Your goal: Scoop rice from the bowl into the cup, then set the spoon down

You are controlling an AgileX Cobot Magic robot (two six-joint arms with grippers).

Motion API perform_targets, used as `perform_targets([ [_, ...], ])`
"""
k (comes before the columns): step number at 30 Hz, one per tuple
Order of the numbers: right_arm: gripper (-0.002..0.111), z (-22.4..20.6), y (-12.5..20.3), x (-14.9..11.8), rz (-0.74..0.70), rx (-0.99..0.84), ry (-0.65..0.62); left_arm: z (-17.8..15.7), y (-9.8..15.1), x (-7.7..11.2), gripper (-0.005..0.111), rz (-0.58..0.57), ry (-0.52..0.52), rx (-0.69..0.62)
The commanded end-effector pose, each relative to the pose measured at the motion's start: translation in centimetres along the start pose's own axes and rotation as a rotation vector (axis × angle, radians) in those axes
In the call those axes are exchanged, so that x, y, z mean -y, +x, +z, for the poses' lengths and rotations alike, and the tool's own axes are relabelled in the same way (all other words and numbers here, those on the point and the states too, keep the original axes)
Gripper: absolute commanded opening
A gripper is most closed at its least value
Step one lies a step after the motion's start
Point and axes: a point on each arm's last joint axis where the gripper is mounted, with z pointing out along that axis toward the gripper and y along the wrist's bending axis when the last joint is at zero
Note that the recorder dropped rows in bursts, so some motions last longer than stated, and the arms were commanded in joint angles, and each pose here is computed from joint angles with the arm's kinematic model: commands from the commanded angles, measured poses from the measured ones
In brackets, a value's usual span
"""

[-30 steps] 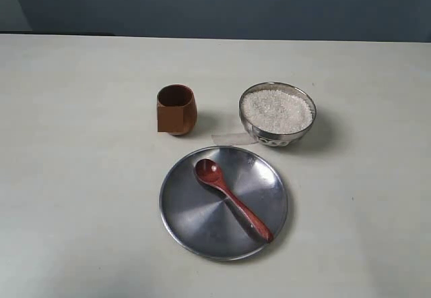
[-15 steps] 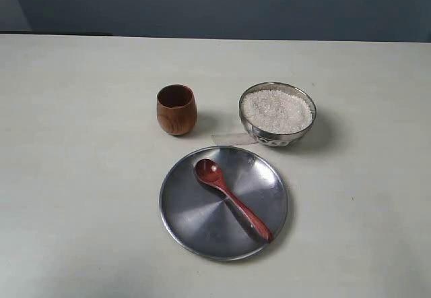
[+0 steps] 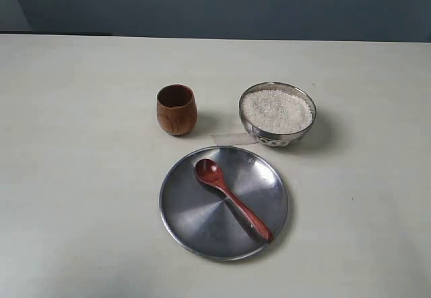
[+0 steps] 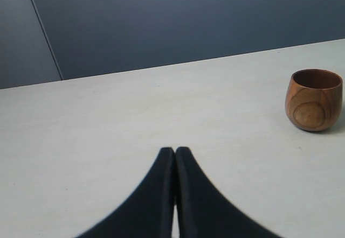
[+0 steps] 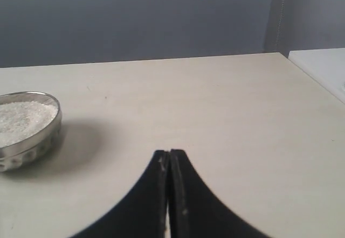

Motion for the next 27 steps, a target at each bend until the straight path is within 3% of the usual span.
perform_targets([
  [1,0.0,0.01,0.11,-0.3,-0.051,0.003,-0.031,0.0,0.06,0.02,0.0,-0.004,0.002,0.009],
  [27,0.0,0.01,0.2,-0.44,-0.068,-0.006,-0.047,0.0,0.06,0.02,0.0,-0.004,0.002,0.009],
])
